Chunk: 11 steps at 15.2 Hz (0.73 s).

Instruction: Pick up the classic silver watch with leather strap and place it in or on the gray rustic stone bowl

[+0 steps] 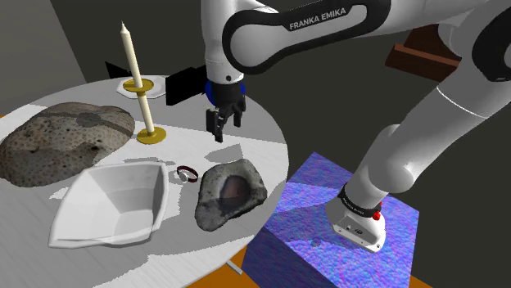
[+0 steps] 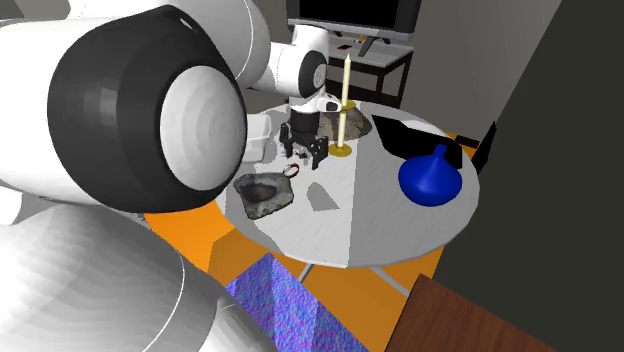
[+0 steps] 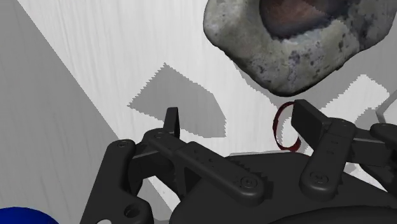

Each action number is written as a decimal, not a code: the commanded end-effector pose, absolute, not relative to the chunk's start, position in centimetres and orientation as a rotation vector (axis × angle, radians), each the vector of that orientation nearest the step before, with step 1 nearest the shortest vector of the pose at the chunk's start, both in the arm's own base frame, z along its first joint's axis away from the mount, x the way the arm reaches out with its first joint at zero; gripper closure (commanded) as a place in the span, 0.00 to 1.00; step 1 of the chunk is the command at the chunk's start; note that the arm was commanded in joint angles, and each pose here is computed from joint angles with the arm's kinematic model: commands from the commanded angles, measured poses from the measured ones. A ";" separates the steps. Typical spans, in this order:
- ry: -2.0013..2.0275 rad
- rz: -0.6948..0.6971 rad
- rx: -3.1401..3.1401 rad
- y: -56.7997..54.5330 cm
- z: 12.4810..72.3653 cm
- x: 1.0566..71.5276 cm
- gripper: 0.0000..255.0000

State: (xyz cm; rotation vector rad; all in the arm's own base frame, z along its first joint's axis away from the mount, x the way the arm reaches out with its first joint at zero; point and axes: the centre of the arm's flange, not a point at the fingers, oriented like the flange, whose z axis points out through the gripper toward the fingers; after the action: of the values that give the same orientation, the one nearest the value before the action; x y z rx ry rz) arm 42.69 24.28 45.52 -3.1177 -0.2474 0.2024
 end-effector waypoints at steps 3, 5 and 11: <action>-0.249 0.215 -3.109 28.4 43.5 44.9 0.00; -0.250 0.221 -3.104 30.5 42.4 46.0 0.00; -0.254 0.239 -3.092 36.9 39.2 49.2 0.00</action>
State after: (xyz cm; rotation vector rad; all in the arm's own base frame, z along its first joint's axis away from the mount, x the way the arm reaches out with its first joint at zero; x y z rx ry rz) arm 48.86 35.57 39.66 -3.0937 -0.2544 0.2363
